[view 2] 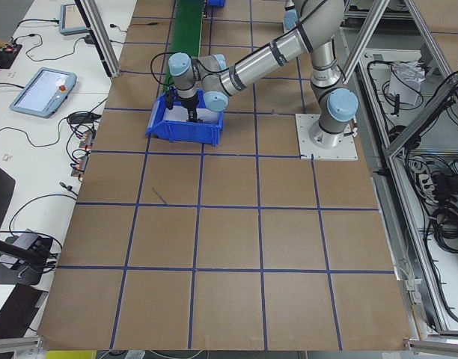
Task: Transport two buttons from left to right
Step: 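Lower the red button into the far bin while left gripper grasps yellow button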
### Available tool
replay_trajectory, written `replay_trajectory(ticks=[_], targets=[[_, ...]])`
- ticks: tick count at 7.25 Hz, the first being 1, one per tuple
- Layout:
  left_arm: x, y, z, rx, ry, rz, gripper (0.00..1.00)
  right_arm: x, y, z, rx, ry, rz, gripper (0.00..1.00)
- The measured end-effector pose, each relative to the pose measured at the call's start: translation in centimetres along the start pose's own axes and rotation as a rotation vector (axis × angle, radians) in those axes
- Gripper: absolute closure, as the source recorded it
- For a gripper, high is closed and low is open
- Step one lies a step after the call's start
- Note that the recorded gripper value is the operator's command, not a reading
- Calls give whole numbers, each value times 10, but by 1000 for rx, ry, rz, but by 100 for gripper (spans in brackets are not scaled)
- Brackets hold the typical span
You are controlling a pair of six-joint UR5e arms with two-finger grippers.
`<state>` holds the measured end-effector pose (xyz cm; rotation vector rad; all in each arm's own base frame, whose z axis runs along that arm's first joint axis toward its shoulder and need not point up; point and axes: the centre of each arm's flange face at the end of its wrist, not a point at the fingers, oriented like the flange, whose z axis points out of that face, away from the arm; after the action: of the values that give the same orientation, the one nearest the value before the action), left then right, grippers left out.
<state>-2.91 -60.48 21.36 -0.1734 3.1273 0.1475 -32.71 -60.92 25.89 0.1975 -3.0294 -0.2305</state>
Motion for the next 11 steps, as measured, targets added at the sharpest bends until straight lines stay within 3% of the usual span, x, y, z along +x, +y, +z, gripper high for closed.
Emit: replay_trajectory(ticks=[1,2,5,6,7,8,11], targets=[[0,0,4,-6,0,3,73,-1,2,-2,1,2,3,82],[0,0,7,-11,0,5,78,-2,2,-1,0,1,2,77],[0,0,-8,10,3,2,78,2,5,6,0,-2,11,76],[1,2,-23,34,4,-1,77,3,4,7,1,-2,12,58],[4,4,-36,54,9,-2,77,4,5,9,0,-2,15,25],[12,6,-49,68,19,-7,77,4,6,13,0,-8,18,1],[72,7,-119,112,81,-70,76,0,12,25,14,-3,28,0]])
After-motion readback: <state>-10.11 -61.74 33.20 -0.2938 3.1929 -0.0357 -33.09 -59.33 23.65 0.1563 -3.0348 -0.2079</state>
